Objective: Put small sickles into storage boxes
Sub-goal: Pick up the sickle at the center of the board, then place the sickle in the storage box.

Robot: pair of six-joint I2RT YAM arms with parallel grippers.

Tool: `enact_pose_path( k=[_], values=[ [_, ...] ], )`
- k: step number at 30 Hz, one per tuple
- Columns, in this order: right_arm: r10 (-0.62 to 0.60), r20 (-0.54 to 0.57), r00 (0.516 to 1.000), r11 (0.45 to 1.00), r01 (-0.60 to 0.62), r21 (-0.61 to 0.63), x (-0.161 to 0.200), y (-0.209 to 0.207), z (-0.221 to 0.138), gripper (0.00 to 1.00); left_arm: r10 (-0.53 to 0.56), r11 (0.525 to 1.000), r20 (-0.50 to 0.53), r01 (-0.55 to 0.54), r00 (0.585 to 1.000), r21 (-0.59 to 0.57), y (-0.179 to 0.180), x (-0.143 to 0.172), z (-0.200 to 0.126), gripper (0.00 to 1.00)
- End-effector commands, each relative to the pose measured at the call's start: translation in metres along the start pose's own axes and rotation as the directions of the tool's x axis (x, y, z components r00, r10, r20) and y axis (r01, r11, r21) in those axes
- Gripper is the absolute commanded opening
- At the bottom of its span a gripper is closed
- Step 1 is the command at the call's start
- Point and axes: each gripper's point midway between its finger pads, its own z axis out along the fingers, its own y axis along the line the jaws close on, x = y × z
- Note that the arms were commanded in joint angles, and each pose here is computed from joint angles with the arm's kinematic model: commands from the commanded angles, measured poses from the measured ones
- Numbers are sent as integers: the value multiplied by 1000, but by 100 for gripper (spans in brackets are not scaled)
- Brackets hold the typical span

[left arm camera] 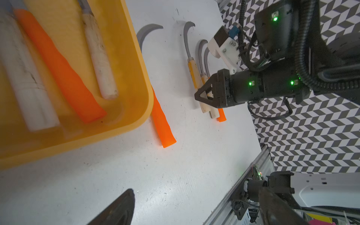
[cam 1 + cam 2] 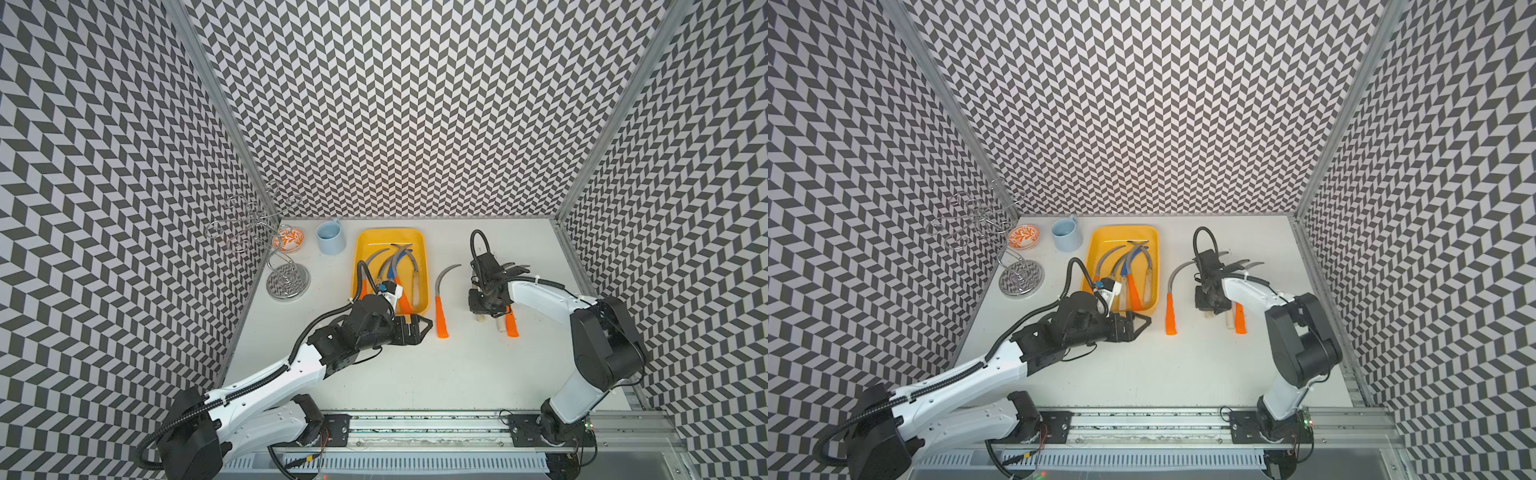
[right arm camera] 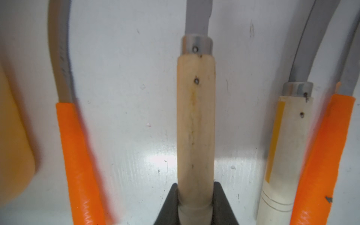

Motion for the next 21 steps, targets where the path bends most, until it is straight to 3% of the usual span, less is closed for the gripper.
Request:
enact_pose_path(
  k=[1, 21],
  values=[
    [-3, 65, 998, 999, 5, -37, -15, 16, -28, 0, 31, 999, 24, -31, 999, -6, -1, -18, -13, 100],
    [-100, 177, 979, 976, 131, -171, -51, 113, -100, 0, 30, 996, 139, -19, 990, -82, 26, -75, -50, 100]
  ],
)
